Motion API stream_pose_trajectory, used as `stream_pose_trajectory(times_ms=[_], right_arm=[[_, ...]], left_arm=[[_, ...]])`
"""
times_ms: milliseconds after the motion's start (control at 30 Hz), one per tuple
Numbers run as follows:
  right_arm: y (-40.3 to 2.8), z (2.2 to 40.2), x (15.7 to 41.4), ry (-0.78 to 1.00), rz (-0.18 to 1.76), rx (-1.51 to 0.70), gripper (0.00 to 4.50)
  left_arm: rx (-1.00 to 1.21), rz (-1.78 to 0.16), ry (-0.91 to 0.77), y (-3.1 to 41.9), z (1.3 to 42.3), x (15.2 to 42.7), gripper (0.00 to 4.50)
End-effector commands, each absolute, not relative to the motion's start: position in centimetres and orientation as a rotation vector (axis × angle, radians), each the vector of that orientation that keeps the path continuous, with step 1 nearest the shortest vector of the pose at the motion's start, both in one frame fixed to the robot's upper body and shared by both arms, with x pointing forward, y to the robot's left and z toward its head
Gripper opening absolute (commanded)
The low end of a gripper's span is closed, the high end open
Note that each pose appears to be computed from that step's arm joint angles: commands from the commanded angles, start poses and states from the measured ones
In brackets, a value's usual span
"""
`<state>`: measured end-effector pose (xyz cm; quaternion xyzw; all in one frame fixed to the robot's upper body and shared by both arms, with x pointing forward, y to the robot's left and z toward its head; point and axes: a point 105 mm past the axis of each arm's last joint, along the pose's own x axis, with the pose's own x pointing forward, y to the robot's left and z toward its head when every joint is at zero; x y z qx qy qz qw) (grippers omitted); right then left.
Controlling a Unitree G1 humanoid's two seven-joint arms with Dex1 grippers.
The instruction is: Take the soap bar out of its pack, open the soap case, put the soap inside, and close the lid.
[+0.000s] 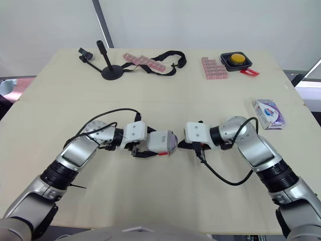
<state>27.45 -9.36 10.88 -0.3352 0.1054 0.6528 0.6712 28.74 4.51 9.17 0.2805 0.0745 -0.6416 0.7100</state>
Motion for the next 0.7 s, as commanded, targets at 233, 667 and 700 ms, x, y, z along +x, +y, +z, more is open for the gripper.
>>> stream_pose_trajectory(times_ms=[233, 667, 700], right_arm=[[-8.3, 12.4, 27.8, 0.169, 1.491, -0.824, 0.02], [-12.8, 12.6, 27.2, 0.298, 1.365, -0.592, 0.02], [-13.5, 12.8, 27.2, 0.319, 1.331, -0.507, 0.02]], left_arm=[[0.630, -1.421, 0.091, 3.8, 10.6, 28.9, 3.73], [0.645, -1.390, 0.036, 4.5, 11.2, 29.1, 3.73], [0.648, -1.384, 0.017, 4.6, 11.3, 29.1, 3.73]])
